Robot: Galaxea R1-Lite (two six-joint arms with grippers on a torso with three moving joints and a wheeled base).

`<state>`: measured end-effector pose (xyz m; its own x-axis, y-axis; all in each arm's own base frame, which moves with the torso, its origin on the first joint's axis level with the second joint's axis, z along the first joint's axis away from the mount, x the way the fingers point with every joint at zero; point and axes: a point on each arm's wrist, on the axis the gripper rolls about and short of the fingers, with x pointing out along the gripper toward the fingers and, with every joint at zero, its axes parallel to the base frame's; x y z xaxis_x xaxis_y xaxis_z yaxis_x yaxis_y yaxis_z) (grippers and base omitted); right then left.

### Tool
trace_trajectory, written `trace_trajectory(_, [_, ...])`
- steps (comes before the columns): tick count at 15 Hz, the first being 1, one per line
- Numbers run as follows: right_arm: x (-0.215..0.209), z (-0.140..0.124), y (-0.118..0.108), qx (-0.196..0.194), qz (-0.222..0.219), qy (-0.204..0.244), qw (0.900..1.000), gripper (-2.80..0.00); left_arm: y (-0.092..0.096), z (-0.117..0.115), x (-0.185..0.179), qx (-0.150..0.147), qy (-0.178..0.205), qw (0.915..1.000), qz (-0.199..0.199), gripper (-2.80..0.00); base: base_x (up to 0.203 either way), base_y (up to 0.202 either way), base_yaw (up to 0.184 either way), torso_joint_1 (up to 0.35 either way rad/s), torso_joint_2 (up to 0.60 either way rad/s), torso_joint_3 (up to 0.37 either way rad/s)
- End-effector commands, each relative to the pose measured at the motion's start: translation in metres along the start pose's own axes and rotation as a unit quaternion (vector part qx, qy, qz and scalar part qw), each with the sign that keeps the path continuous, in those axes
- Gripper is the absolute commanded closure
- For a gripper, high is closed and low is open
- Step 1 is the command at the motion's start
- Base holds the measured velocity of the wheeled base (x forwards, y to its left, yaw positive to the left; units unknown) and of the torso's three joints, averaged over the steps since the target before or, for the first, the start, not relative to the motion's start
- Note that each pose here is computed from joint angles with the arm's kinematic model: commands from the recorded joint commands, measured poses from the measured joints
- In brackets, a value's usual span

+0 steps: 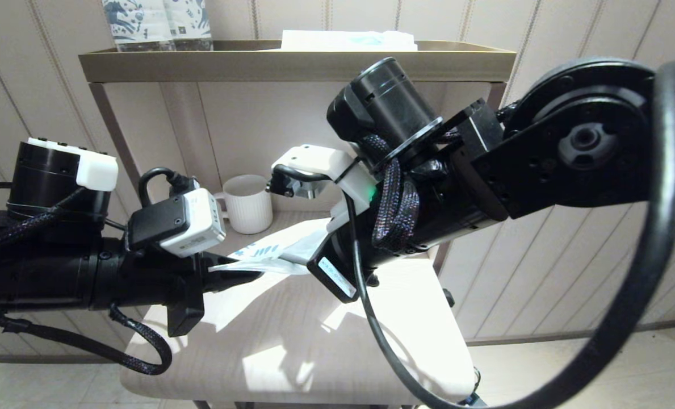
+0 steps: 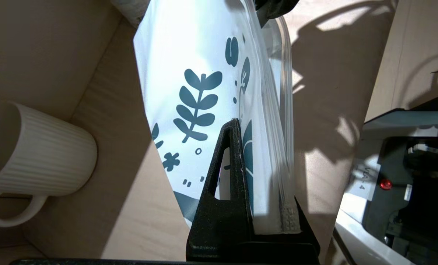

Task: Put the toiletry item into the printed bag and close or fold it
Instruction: Place the toothbrush in the storage bag

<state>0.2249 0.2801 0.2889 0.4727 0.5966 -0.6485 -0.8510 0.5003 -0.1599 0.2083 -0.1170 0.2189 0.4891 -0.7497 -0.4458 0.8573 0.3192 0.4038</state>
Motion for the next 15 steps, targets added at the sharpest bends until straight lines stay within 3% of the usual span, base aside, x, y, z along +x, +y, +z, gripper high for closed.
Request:
trace_trajectory(1, [0.000, -0.004, 0.000, -0.001, 0.003, 0.015, 1.000, 0.00, -0.001, -0.001, 0.000, 0.003, 0.000, 1.0000, -0.003, 0.00, 0.000, 0.000, 0.000, 0.000, 0.00, 0.000])
trace_trajectory(5, [-0.022, -0.018, 0.001, -0.012, 0.014, 0.071, 0.997, 0.00, -0.005, -0.005, 0.002, 0.005, -0.004, 0.9997, -0.024, 0.00, 0.000, 0.000, 0.000, 0.000, 0.00, 0.000])
trace_trajectory(8, [-0.030, -0.019, -0.002, -0.012, 0.027, 0.062, 0.998, 0.00, -0.006, -0.007, 0.007, -0.003, -0.032, 0.9970, -0.070, 0.00, 0.000, 0.000, 0.000, 0.000, 0.00, 0.000])
trace_trajectory(15, [-0.031, -0.022, 0.003, -0.016, 0.065, 0.075, 0.995, 0.00, -0.006, -0.011, 0.021, -0.020, -0.057, 0.9899, -0.128, 0.00, 0.000, 0.000, 0.000, 0.000, 0.00, 0.000])
